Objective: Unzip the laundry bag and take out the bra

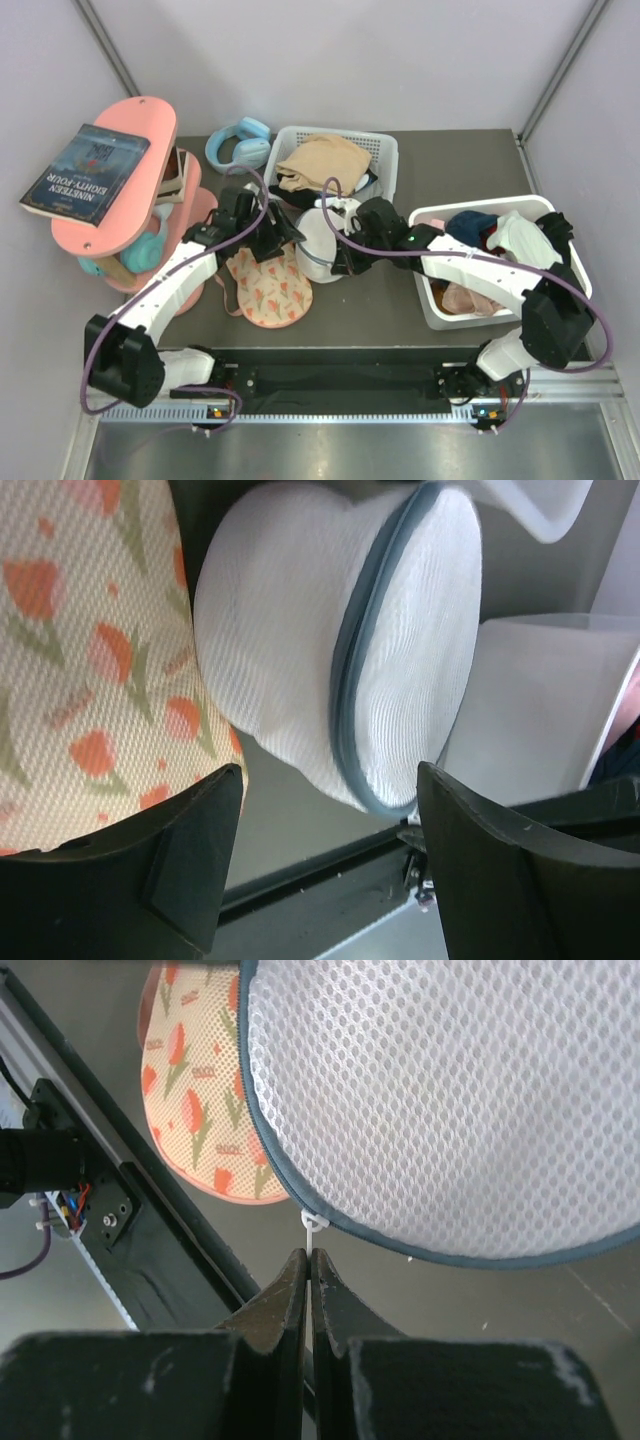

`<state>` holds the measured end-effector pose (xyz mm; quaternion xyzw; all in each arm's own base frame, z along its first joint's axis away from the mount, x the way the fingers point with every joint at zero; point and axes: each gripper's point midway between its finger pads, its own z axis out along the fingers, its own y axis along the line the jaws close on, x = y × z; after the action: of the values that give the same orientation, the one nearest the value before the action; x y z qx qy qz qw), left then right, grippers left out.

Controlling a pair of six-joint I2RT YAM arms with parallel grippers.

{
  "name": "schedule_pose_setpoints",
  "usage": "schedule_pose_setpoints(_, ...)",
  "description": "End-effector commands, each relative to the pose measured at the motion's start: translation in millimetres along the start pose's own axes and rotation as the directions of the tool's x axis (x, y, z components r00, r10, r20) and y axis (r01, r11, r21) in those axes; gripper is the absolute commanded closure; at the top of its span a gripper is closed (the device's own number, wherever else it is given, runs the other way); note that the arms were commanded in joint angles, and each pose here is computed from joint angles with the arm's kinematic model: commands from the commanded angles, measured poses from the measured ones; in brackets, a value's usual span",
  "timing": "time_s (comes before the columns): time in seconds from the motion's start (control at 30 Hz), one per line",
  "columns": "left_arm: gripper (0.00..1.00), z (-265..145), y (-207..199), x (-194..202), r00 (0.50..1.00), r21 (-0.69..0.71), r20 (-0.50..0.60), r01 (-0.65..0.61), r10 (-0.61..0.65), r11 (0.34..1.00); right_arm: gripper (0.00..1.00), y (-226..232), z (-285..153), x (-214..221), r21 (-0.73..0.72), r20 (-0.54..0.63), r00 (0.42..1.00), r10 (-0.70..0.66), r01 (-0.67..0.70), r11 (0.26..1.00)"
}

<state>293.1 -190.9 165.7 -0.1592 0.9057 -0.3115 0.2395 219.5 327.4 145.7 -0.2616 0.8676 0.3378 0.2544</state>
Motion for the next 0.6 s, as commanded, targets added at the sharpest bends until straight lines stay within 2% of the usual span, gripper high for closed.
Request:
schedule_pose_setpoints(0.0,0.25,-9,-2,24,0.992,0.029,-0.02,0.123,-0.122,0.992,1.0,26,0,-25,-0.071,0.036,0.998,-0.049,0.052,0.996)
schedule_pose_setpoints(0.23,0.25,1,-25,33,0.981,0.139,-0.007,0.193,-0.194,0.971,1.0,43,14,-19,-0.108,-0.009,0.995,-0.1,0.099,0.989)
schedule_pose_setpoints(0.43,0.3,16,-21,31,0.981,0.109,0.001,0.195,-0.196,0.975,1.0,56,18,-19,-0.122,-0.025,0.989,-0.148,0.144,0.982)
schedule_pose_setpoints(0.53,0.47,20,-20,28,0.981,0.1,0.018,0.188,-0.191,0.977,1.0,59,20,-20,-0.123,-0.028,0.987,-0.156,0.151,0.981)
schedule_pose_setpoints(0.57,0.62,21,-18,27,0.982,0.093,0.019,0.188,-0.19,0.978,1.0,58,20,-19,-0.12,-0.032,0.987,-0.155,0.15,0.981)
